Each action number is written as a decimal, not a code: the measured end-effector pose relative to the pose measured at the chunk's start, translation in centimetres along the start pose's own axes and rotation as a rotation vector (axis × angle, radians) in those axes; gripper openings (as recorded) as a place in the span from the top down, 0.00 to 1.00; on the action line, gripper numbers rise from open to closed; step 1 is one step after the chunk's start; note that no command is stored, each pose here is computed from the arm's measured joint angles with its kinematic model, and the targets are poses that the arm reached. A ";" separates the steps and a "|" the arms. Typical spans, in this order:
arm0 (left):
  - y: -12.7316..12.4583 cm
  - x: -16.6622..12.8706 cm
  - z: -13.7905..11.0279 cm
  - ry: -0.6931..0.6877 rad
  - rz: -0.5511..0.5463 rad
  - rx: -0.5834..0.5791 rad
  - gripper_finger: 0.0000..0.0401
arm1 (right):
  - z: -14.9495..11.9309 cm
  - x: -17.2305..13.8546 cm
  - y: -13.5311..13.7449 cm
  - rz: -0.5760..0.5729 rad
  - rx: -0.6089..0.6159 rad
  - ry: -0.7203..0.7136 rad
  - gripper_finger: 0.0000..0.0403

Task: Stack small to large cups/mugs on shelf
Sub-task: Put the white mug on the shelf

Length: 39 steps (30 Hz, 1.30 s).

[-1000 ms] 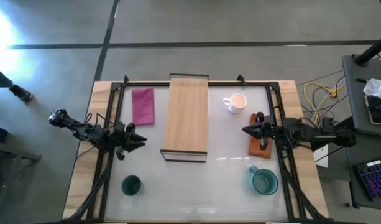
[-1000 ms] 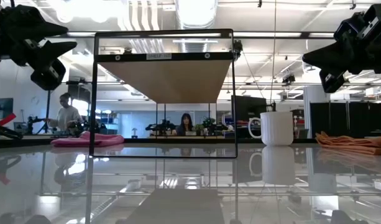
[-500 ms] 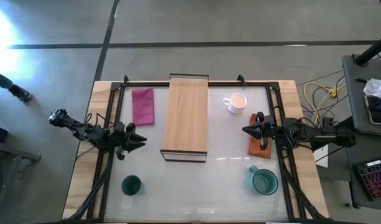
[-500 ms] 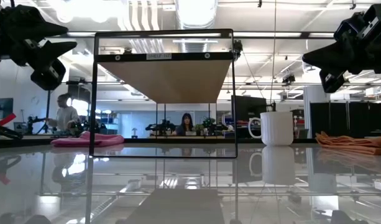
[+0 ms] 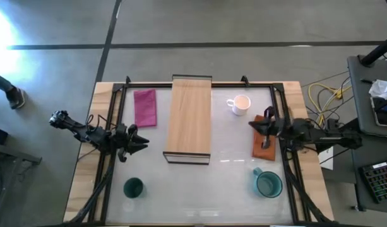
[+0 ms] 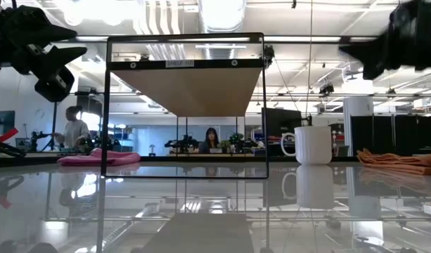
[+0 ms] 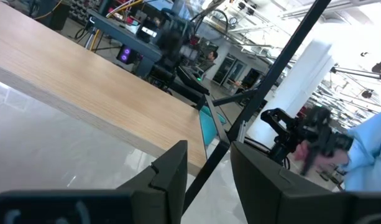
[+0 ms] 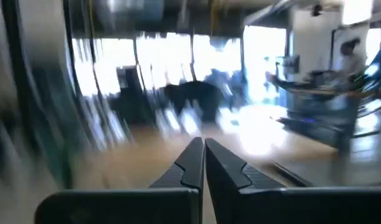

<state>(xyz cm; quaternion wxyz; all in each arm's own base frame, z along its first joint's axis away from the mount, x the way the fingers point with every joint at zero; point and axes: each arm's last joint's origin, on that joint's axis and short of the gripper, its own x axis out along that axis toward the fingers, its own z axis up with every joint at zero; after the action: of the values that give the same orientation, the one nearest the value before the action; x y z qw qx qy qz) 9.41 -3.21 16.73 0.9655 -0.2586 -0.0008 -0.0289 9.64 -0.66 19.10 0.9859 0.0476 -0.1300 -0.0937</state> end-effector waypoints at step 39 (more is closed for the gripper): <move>-5.2 -1.1 13.2 -0.161 0.642 0.270 0.73 | 21.2 3.8 -1.0 -1.090 0.394 0.423 0.98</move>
<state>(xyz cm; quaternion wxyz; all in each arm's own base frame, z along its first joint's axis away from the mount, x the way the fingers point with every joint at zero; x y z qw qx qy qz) 8.20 -1.05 30.77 0.9477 -0.1170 0.0007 0.2969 7.49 -3.91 40.32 0.7732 0.3061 0.0966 -0.5469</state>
